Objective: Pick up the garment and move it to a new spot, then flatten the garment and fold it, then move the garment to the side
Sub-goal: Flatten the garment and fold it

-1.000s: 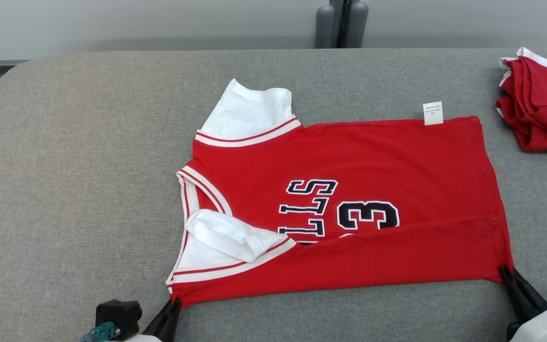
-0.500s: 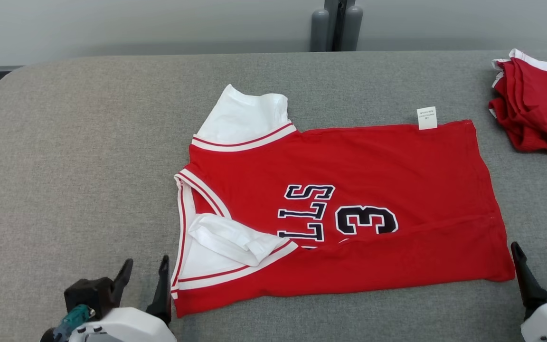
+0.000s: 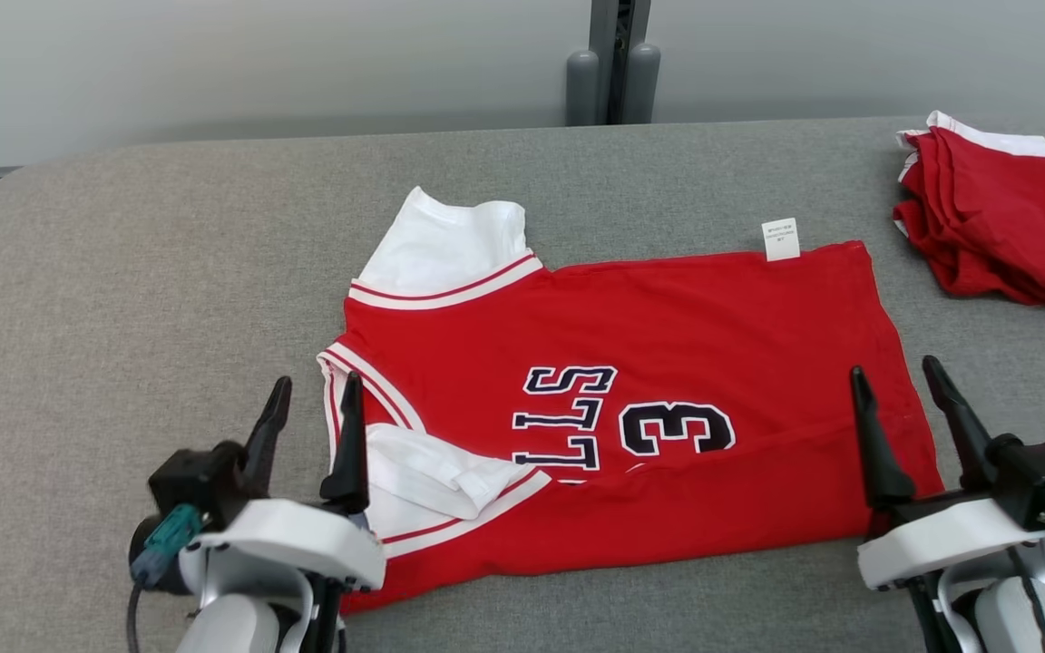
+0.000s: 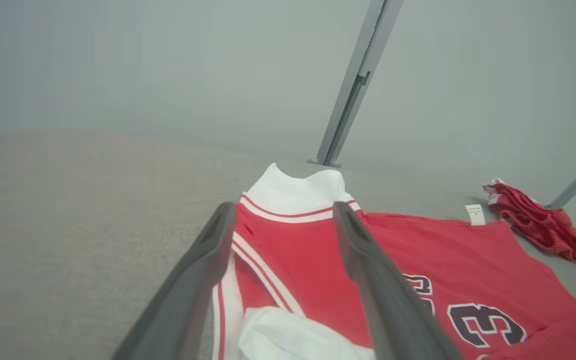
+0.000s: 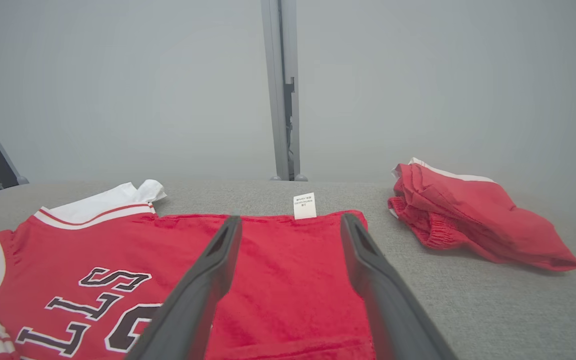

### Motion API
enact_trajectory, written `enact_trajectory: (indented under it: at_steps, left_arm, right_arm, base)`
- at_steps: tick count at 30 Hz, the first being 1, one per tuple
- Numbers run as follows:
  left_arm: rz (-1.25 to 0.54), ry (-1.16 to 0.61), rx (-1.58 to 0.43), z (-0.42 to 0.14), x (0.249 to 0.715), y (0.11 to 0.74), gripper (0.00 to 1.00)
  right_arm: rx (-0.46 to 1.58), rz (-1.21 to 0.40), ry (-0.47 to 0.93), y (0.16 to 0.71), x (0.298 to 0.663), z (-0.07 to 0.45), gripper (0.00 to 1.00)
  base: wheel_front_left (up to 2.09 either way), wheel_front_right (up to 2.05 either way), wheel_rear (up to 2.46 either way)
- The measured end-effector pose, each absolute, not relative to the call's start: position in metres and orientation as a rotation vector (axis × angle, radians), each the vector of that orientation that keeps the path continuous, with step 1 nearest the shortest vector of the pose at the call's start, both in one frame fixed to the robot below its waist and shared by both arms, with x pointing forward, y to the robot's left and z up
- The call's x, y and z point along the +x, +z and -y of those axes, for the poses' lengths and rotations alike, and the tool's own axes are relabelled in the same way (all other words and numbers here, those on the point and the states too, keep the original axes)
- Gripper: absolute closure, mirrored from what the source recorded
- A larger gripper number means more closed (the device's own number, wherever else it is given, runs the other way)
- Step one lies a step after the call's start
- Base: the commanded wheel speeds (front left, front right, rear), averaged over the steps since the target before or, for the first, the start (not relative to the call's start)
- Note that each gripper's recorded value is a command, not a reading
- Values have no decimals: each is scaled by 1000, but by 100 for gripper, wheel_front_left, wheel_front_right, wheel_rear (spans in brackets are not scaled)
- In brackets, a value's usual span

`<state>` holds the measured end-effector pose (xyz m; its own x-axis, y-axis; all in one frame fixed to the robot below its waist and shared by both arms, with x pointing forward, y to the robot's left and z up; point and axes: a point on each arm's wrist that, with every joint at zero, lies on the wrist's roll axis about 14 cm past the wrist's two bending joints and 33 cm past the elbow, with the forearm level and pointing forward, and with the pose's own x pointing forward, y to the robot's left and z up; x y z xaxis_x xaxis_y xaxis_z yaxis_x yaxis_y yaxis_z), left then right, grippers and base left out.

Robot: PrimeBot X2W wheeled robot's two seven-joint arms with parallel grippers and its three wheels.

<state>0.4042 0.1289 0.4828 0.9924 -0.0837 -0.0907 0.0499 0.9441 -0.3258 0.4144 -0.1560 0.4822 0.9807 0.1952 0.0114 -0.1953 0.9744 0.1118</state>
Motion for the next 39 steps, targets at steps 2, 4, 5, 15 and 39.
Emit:
enact_trajectory:
  at_steps: [2, 4, 5, 15, 39]
  left_arm:
    - [-109, -92, -332, -120, 411, 482, 0]
    - [-118, -119, -333, -111, 419, 481, 0]
    - [-122, -131, -328, -107, 424, 481, 0]
    - [-231, -225, -210, -99, 500, 474, 0]
    - [-534, -277, 1, -63, 616, 389, 0]
  right_arm:
    - [120, 16, 206, 487, 414, 149, 0]
    - [124, 18, 217, 488, 412, 143, 0]
    - [127, 17, 219, 488, 412, 141, 0]
    - [126, -16, 204, 473, 421, 146, 0]
    - [114, -174, 190, 404, 451, 151, 0]
  base:
    - [0, 0, 0]
    - [0, 0, 0]
    - [0, 0, 0]
    - [0, 0, 0]
    - [0, 0, 0]
